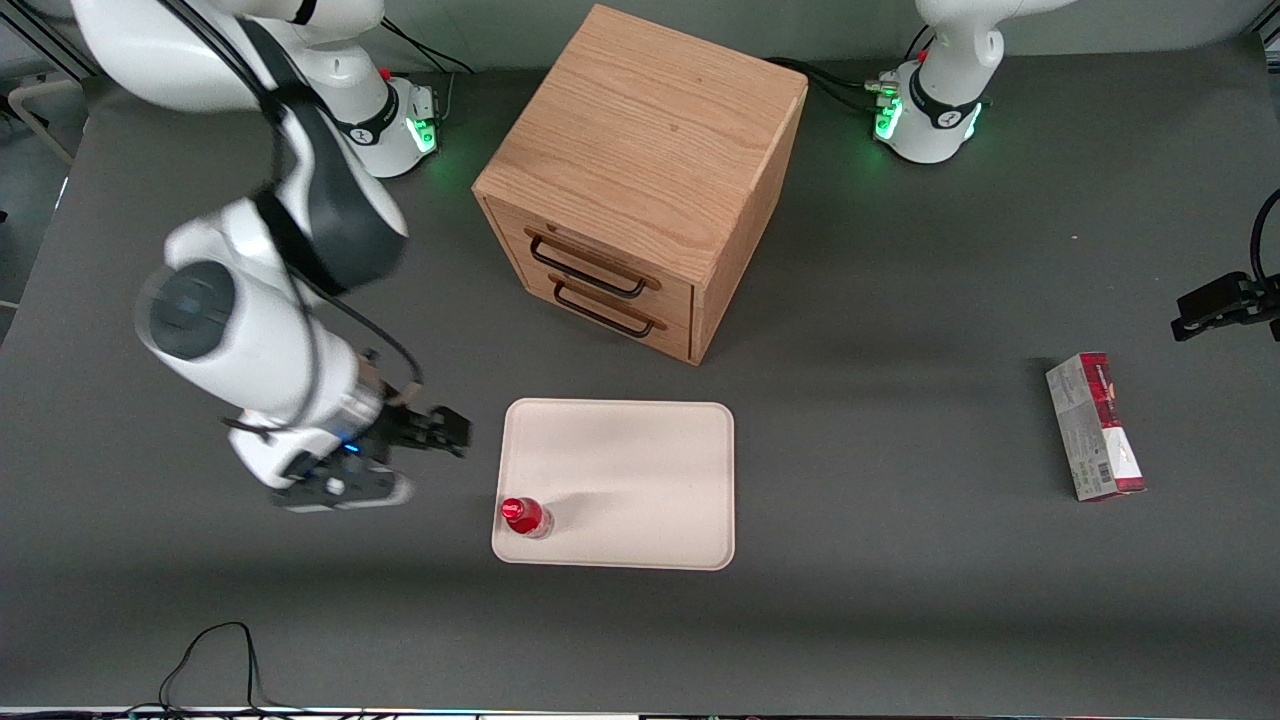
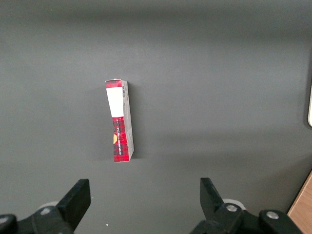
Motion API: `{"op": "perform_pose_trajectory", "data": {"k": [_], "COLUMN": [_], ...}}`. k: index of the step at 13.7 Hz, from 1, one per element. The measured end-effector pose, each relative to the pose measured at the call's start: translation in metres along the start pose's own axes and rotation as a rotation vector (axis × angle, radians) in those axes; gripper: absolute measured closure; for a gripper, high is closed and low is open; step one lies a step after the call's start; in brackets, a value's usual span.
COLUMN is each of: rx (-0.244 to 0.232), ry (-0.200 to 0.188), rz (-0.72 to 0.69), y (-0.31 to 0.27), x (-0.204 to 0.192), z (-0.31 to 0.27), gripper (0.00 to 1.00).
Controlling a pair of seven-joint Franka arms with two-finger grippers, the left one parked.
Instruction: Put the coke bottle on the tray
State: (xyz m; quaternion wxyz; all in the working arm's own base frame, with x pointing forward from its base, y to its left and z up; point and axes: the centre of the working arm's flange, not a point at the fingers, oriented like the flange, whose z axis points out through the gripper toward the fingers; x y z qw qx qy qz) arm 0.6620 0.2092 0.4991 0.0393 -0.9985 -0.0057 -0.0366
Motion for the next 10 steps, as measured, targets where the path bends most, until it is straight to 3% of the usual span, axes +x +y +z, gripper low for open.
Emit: {"op": "perform_pose_trajectory", "data": {"k": [4,7,10], "rx": [-0.063,-0.073,-0.077], "ry": [-0.041,-0.061,-0.068], "rz": [0.109,0.139,0.159], "y": [0.116,0.143,0.156], "x": [-0.086,-0.158,-0.176], "z": [-0.063,-0.09,-0.109], "gripper": [0.0,0.0,0.0]}}
